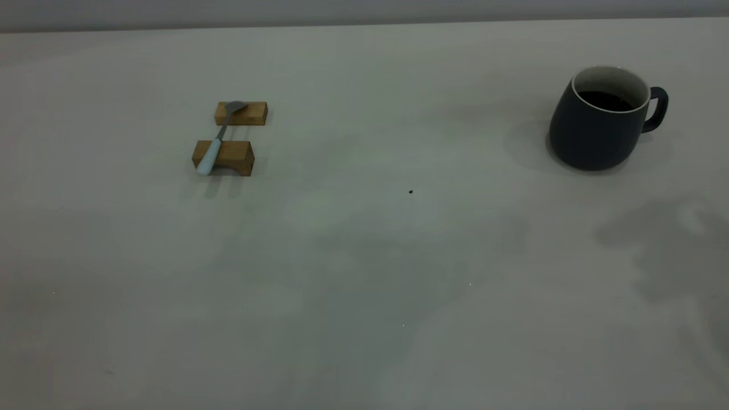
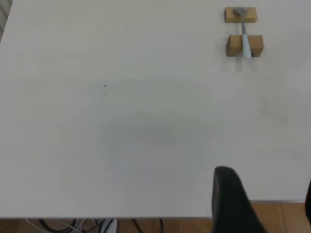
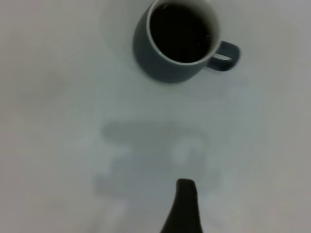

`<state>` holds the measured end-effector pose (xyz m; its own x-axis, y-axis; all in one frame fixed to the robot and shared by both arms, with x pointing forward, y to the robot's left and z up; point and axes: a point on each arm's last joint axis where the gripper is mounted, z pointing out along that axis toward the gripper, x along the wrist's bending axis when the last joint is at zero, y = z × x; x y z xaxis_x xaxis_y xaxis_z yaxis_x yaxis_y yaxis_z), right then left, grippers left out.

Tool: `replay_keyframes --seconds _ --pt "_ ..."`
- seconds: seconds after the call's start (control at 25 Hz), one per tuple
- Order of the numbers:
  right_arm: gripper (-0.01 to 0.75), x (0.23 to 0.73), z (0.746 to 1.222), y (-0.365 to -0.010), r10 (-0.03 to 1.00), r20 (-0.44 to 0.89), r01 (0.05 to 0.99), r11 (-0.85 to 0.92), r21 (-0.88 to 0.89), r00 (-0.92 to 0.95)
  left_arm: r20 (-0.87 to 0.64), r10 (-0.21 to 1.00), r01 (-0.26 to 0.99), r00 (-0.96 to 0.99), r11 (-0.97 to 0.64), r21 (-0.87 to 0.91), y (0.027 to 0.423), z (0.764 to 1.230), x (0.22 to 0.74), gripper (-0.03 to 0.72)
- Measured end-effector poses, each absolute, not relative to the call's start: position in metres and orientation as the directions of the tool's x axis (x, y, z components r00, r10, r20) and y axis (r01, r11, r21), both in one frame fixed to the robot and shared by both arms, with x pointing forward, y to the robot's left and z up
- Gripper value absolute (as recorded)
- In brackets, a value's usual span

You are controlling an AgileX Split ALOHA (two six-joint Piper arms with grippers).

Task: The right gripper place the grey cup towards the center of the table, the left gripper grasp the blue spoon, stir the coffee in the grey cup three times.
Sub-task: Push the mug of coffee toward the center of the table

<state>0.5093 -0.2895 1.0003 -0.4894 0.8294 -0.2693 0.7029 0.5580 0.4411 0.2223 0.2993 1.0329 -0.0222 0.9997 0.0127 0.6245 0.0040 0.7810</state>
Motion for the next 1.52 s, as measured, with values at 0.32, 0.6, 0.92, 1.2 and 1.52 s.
replay_keyframes --seconds 0.32,0.6,0.92,1.2,1.52 --pt "0.724 0.59 0.958 -0.288 0.609 -0.278 0.565 0.793 0.226 -0.743 0.013 1.0 0.625 -0.022 0.004 0.781 0.299 1.033 0.222 0.446" --pt "0.717 0.63 0.908 -0.291 0.398 -0.261 0.393 0.917 0.071 -0.88 0.013 1.0 0.625 -0.022 0.004 0.781 0.299 1.033 0.222 0.446" --pt "0.707 0.649 0.881 -0.296 0.215 -0.273 0.235 0.971 -0.04 -0.938 0.013 1.0 0.625 -0.022 0.004 0.781 0.299 1.033 0.222 0.446" --pt "0.701 0.662 0.861 -0.295 0.136 -0.369 0.161 0.986 -0.036 -0.919 0.013 1.0 0.625 -0.022 0.004 0.781 0.299 1.033 0.222 0.446" --pt "0.688 0.668 0.83 -0.294 0.079 -0.404 0.104 0.994 -0.041 -0.912 0.013 1.0 0.625 -0.022 0.004 0.781 0.299 1.033 0.222 0.446"
